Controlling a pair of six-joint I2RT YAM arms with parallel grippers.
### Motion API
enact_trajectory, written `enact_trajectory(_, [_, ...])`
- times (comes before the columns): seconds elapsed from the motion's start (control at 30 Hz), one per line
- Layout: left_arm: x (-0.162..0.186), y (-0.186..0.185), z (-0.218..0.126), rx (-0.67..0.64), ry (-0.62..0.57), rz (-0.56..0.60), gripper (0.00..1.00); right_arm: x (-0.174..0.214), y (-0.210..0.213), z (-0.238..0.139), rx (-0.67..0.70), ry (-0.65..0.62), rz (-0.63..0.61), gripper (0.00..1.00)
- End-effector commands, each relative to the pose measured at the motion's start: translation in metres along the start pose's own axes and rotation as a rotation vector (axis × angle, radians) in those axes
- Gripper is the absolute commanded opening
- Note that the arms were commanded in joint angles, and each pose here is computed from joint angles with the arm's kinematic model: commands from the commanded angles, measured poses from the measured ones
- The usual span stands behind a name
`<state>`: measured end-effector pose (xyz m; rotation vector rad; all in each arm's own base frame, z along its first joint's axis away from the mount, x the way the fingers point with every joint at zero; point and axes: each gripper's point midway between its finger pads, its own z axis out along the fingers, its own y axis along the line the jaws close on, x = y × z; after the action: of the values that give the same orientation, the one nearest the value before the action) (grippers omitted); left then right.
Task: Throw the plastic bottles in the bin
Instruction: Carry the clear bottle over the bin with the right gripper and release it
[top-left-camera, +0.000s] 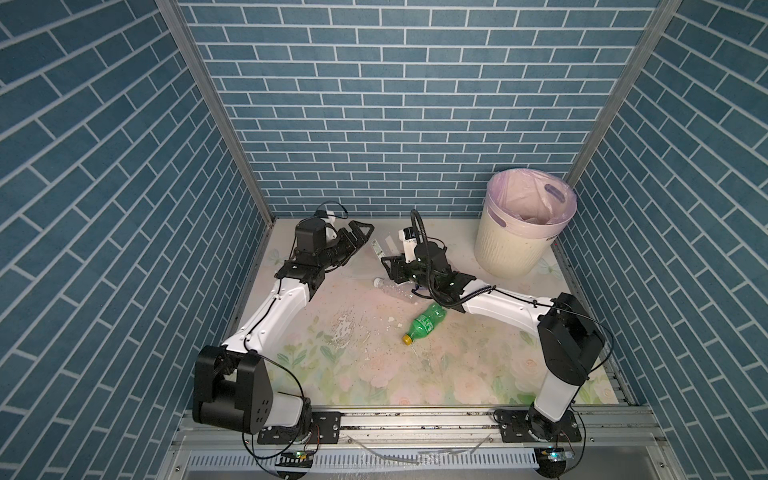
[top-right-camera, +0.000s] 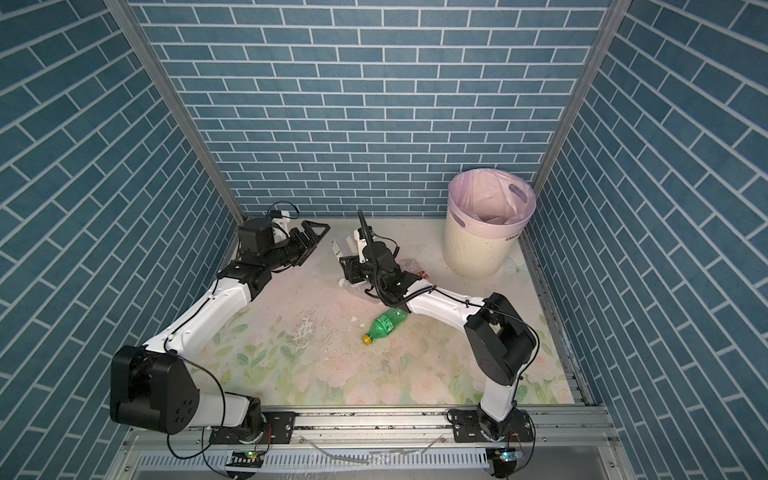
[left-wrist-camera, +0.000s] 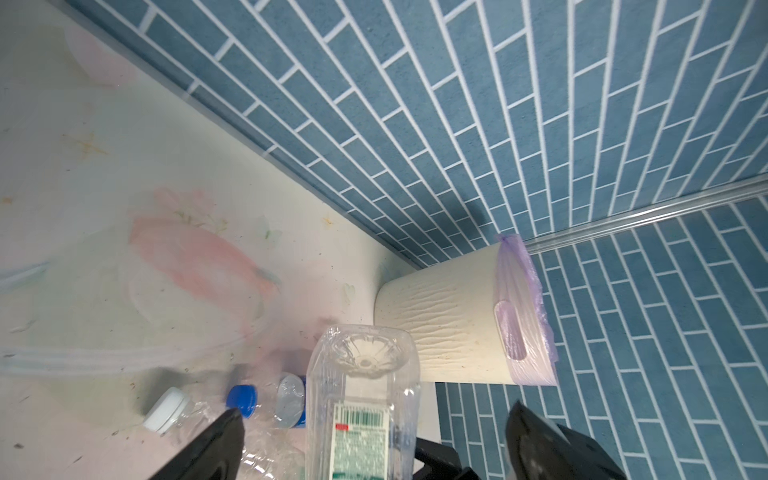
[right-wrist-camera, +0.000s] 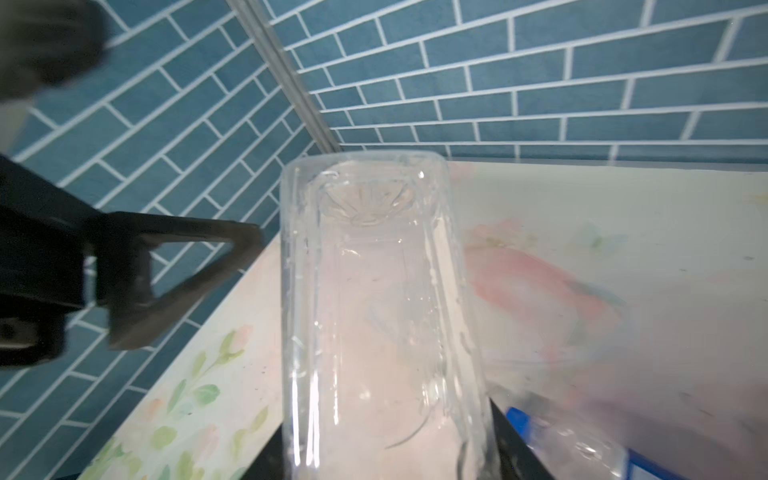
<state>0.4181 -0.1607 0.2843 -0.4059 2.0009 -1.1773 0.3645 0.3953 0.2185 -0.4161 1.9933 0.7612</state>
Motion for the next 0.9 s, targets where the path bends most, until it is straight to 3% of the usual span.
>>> enact_trajectory(0.0, [-0.003,-0.03,-0.005,0.133,-0.004,0.035,0.99,-0.051,-0.022,-0.042,0.124,-0.053,-0.083,0.4])
enact_trajectory(0.2, [0.032,-0.066,0.008,0.246,0.108,0.13,0.99,-0.112,-0.056,-0.111,0.303,-0.113,-0.187,0.38])
enact_trajectory(0.4, [0.1,-0.109,0.02,0.332,0.298,0.304,0.99,-0.179,-0.073,-0.193,0.513,-0.211,-0.312,0.37])
enact_trajectory(0.53, [0.13,-0.127,0.017,0.381,0.356,0.38,0.99,-0.232,-0.06,-0.264,0.582,-0.37,-0.363,0.37])
enact_trajectory(0.67, [0.136,-0.125,0.021,0.37,0.37,0.382,0.99,-0.269,-0.049,-0.329,0.625,-0.518,-0.377,0.37])
enact_trajectory(0.77, [0.137,-0.125,0.023,0.371,0.376,0.374,0.99,-0.284,-0.054,-0.353,0.702,-0.579,-0.391,0.36])
enact_trajectory(0.87, [0.138,-0.123,0.024,0.367,0.376,0.369,0.99,-0.287,-0.08,-0.347,0.79,-0.561,-0.388,0.36])
